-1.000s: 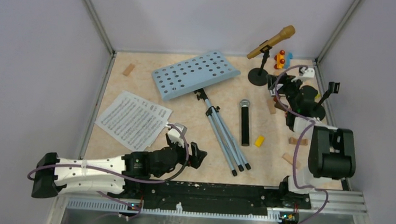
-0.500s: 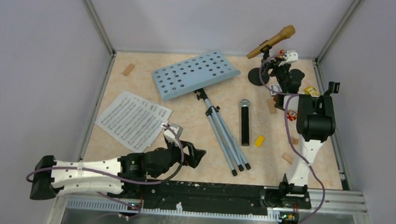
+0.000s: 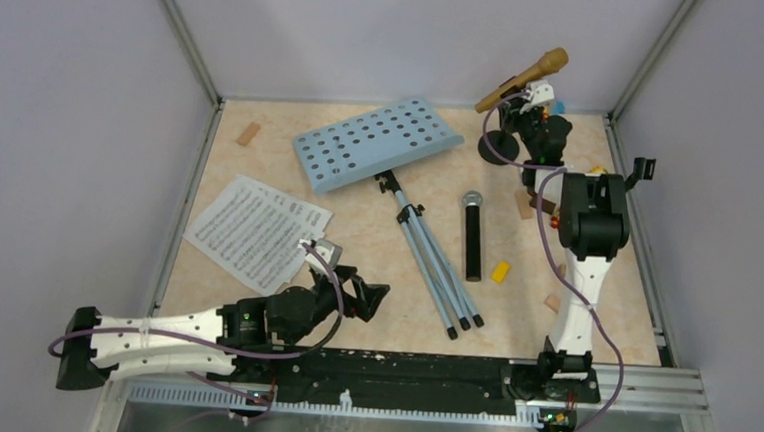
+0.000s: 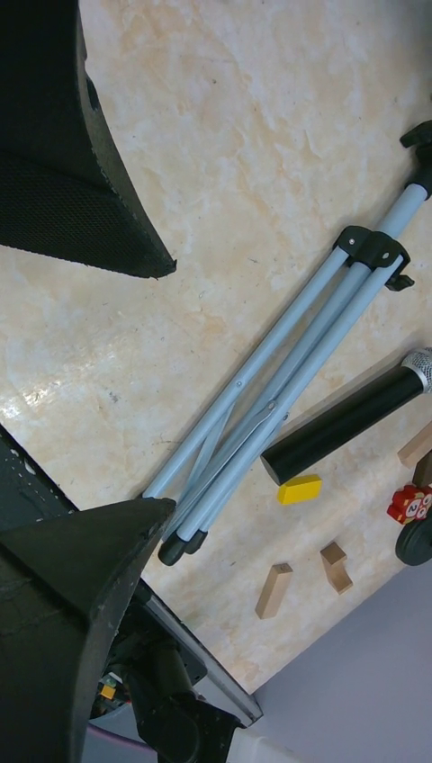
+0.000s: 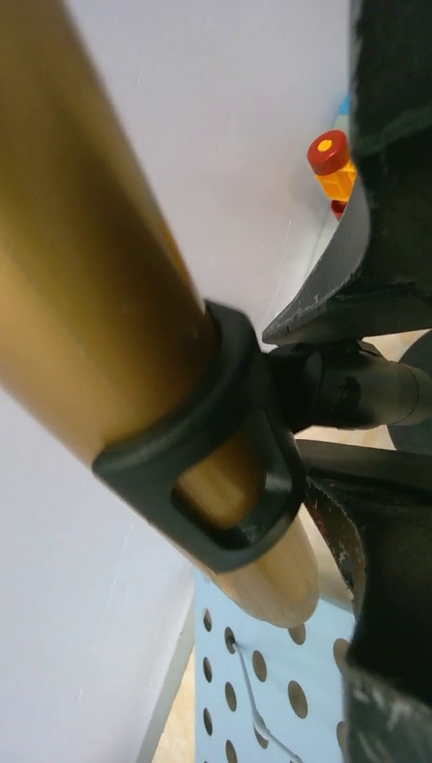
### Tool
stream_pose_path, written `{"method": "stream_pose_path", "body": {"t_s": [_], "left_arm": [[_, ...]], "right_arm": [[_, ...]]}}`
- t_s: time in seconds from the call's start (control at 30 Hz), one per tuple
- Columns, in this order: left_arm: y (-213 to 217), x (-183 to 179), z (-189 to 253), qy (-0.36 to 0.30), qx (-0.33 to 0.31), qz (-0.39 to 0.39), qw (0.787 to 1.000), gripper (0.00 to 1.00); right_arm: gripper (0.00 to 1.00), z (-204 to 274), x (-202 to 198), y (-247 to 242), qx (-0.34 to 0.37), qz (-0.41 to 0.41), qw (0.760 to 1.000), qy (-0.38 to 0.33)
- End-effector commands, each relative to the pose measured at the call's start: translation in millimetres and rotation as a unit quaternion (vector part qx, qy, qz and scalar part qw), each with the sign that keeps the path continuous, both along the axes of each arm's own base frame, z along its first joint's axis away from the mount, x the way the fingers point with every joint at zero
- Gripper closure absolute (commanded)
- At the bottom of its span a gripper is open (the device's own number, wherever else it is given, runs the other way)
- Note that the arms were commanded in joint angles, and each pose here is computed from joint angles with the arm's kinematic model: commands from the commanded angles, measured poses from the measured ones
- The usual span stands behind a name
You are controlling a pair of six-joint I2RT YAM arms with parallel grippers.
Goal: Pack up the instrument practice props
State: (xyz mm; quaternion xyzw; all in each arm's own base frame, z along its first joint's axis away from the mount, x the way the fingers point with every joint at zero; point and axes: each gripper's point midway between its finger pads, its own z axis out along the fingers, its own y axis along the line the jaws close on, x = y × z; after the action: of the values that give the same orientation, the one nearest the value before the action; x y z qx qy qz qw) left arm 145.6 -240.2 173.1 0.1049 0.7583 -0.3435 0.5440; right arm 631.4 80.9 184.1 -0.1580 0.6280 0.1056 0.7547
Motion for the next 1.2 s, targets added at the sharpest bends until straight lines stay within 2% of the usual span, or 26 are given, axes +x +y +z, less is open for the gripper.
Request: {"method": "stream_pose_path", "body": {"t_s": [0.0, 0.07, 0.23, 0.3, 0.43, 0.67, 0.8, 0.93, 1.03, 1.17], "left_arm": [[-5, -1, 10, -0.015, -0.021, -0.010, 1.000, 0.06], [-4, 0, 10, -0.015, -0.020, -0.008, 1.000, 0.06], [-6, -1, 18, -0.027, -0.018, -0.017, 0.999, 0.06], [-11, -3, 28, -0.046, -0.013, -0.036, 0.998, 0.06], [-16, -4, 57, -0.085, 0.016, -0.059, 0.994, 0.01], [-10, -2, 100, -0.116, 0.024, -0.058, 0.991, 0.01], [0, -4, 134, -0.142, -0.014, -0.057, 0.988, 0.01], [10, -11, 175, -0.169, -0.043, -0.068, 0.982, 0.01], [19, -12, 204, -0.173, -0.047, -0.065, 0.982, 0.01], [13, -14, 221, -0.173, -0.018, -0.081, 0.981, 0.01]], "right_arm": [[0.64, 14, 9, 12, -0.011, 0.023, 0.999, -0.028], [0.72, 15, 8, 15, -0.017, 0.033, 0.999, -0.029], [1.00, 37, -3, 20, -0.005, 0.041, 0.998, -0.053], [1.00, 52, -8, 22, -0.001, 0.047, 0.997, -0.060], [1.00, 111, -33, 25, 0.003, 0.045, 0.992, -0.115], [1.00, 196, -113, 33, 0.021, 0.027, 0.985, -0.171], [1.00, 217, -178, 55, 0.007, 0.045, 0.983, -0.180], [1.00, 210, -240, 83, 0.005, 0.092, 0.982, -0.163], [1.00, 202, -291, 114, -0.010, 0.168, 0.973, -0.156], [1.00, 186, -365, 157, -0.025, 0.294, 0.943, -0.151]]}}
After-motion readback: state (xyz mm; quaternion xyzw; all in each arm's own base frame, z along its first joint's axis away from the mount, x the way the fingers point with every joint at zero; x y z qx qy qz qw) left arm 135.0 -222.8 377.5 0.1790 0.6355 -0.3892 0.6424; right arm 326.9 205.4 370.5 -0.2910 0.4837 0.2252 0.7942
